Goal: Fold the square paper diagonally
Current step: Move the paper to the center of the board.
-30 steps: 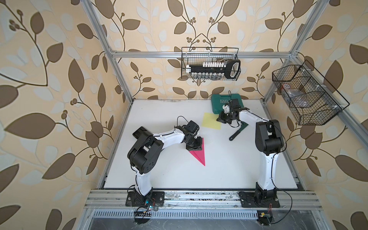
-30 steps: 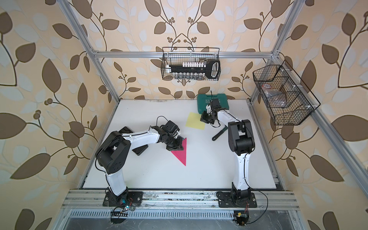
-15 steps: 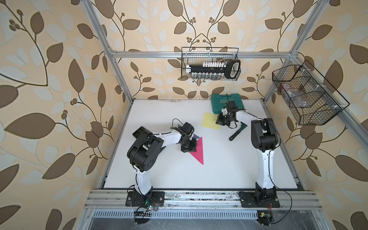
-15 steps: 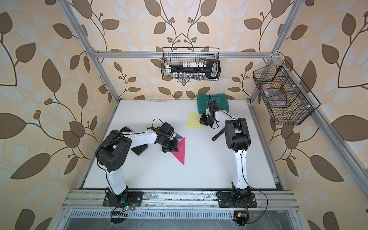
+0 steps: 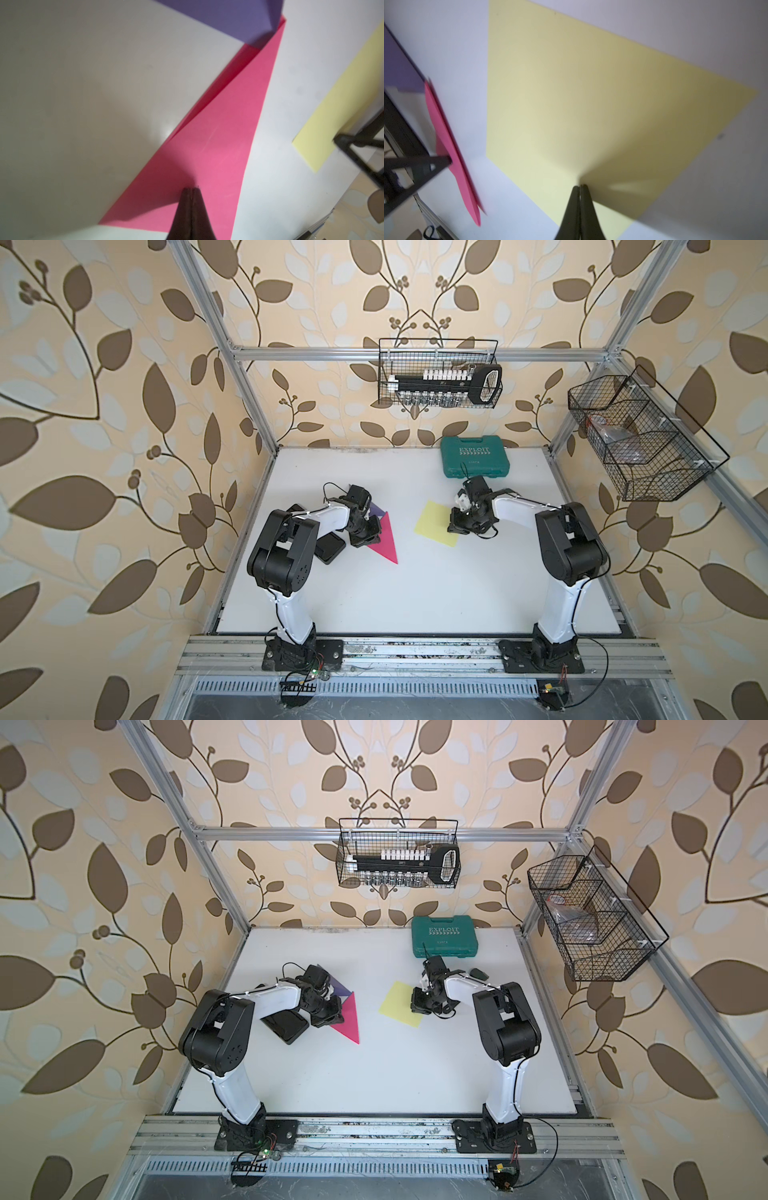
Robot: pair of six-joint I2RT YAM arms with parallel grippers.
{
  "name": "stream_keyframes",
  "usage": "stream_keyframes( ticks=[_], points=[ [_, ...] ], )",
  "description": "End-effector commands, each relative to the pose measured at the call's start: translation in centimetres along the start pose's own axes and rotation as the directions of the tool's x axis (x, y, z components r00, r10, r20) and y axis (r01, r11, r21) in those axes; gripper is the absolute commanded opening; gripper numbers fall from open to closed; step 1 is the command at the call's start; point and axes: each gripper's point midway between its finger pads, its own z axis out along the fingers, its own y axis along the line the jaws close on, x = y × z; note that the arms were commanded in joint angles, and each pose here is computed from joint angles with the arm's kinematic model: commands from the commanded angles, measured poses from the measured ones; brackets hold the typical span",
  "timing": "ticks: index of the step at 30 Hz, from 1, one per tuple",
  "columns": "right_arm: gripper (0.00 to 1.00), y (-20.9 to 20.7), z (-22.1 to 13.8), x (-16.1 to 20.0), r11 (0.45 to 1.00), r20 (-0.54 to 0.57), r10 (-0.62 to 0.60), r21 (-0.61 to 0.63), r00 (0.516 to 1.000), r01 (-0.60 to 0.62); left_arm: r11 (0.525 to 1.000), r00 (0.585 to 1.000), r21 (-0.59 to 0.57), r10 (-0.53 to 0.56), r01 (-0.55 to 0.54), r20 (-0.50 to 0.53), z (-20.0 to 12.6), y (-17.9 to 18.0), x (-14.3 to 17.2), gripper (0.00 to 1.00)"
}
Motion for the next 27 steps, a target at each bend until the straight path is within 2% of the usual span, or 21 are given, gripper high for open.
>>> stream_keyframes(
  ticks=[1, 4, 7, 10, 14, 19, 21, 27],
  points=[
    [0.00, -1.4, 0.2, 5.3, 0.997, -0.096, -0.054, 0.057, 0.994, 0.060, 0.997, 0.997, -0.066, -0.043, 0.047, 0.059, -1.7, 2.2, -2.0, 0.00],
    [0.00, -1.7, -0.8, 8.1, 0.992, -0.122, -0.100, 0.068, 0.987, 0.109, 0.999, 0.998, -0.021, -0.028, 0.029, 0.059, -1.9, 1.4, -2.2, 0.00],
    [0.00, -1.2, -2.6, 8.4, 0.992, -0.080, -0.122, 0.033, 0.989, 0.125, 0.998, 0.998, 0.063, -0.007, 0.003, 0.056, -2.3, -0.2, -1.7, 0.14],
    [0.03, 0.3, -4.7, 7.1, 0.990, -0.024, -0.129, -0.056, 0.991, 0.128, 0.992, 0.995, 0.106, 0.064, -0.072, 0.082, -3.9, -2.5, -1.0, 0.28],
    [0.25, 1.6, -7.5, 5.1, 0.982, 0.041, -0.117, -0.143, 0.992, 0.121, 0.960, 0.969, 0.160, 0.213, -0.232, 0.129, -6.3, -6.9, 0.6, 0.42],
    [0.48, 1.7, -9.7, 4.0, 0.982, 0.042, -0.082, -0.168, 0.996, 0.088, 0.877, 0.913, 0.258, 0.374, -0.406, 0.163, -7.7, -11.9, 2.2, 0.47],
    [0.59, 1.4, -10.2, 3.9, 0.985, 0.034, -0.062, -0.157, 0.997, 0.067, 0.864, 0.909, 0.281, 0.396, -0.417, 0.130, -7.1, -12.8, 2.8, 0.48],
    [0.76, 0.9, -10.1, 5.6, 0.983, 0.036, -0.019, -0.179, 0.999, 0.026, 0.837, 0.887, 0.309, 0.460, -0.451, 0.046, -5.0, -14.9, 5.5, 0.52]
  ],
)
